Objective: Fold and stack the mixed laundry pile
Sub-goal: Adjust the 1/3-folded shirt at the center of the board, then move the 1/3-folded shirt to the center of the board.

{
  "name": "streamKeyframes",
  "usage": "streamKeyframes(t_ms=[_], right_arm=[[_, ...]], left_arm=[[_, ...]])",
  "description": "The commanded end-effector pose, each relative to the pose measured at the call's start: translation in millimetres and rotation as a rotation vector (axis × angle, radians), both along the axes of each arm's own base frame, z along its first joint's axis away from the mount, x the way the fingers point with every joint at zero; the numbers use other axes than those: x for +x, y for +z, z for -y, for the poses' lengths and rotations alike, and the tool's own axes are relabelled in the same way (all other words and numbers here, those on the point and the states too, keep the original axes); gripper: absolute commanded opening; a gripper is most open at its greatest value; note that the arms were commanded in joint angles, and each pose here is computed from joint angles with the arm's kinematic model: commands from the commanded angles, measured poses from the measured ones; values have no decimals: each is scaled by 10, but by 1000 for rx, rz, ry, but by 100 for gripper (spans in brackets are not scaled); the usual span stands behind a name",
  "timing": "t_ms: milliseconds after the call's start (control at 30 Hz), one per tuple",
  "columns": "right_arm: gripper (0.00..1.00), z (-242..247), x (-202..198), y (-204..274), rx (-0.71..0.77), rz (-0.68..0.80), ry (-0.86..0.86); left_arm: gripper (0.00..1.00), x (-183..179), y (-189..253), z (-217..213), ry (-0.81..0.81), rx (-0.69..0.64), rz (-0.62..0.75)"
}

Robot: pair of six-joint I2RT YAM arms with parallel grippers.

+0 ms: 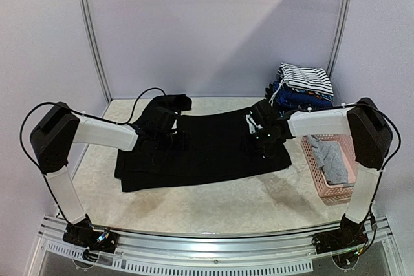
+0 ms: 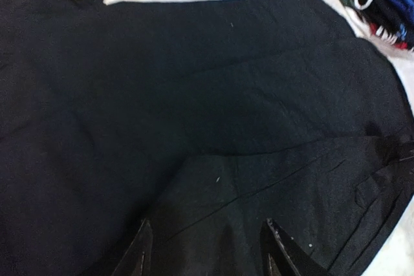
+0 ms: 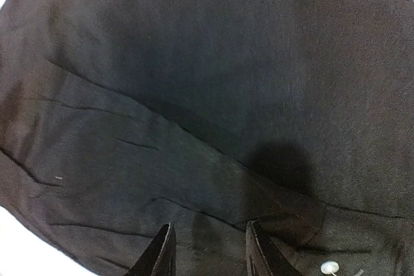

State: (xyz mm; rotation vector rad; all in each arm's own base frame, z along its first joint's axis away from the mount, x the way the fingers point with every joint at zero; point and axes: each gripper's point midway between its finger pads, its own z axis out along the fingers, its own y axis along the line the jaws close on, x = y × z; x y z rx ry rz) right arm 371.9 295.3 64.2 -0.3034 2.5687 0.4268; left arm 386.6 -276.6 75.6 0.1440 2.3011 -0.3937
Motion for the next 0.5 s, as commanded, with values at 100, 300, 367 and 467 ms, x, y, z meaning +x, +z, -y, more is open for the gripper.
streamKeyframes(t_ms=[100,300,367,467], right_arm=[[34,92,-85,-411,-45,-94,11],[33,234,-256,-588,-80,-144,-4],[32,260,-318,-615,-90,-155,-8],[32,306,-441,-662,-113,-175,-16]], left_arm=[[57,-89,-381,119,-76,45,-120],[56,-245,-565,112,-90,58,-168],[56,-330,-646,105,-97,71,-185],[55,-450,-753,54,-96,97,-202]])
